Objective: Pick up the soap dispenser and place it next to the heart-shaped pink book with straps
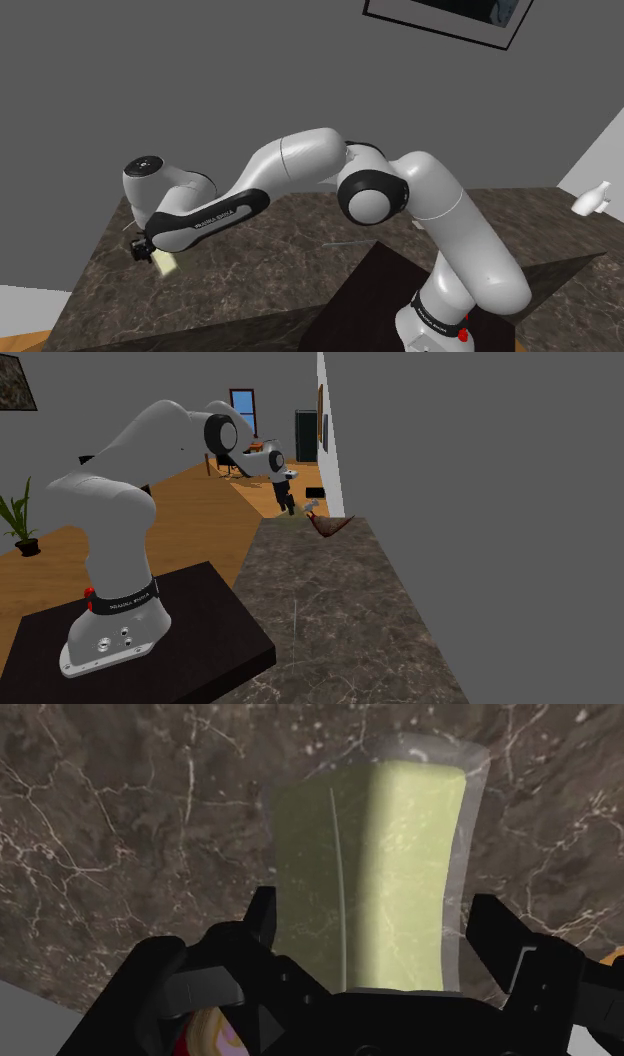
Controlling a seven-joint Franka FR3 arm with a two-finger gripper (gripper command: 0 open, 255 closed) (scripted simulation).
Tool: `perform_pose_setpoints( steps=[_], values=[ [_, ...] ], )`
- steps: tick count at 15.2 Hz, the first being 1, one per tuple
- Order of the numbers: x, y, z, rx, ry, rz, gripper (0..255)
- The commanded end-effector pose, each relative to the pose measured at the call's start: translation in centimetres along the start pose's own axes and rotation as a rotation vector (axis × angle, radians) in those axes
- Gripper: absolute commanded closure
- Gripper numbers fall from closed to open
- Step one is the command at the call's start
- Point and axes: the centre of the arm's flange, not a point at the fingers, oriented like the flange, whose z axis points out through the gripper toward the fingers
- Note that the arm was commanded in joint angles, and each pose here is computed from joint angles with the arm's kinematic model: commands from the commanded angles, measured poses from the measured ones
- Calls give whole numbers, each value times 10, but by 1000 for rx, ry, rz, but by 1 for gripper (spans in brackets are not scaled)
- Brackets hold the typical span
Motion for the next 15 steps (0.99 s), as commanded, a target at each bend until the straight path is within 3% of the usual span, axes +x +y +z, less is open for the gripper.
perform_pose_setpoints(
  steps=[1, 3, 7, 15],
  values=[
    [-1, 0, 1, -2, -3, 0, 0],
    [-1, 4, 3, -2, -3, 0, 0],
    [-1, 4, -47, -2, -3, 0, 0],
    [-1, 4, -47, -2, -3, 0, 0]
  ],
)
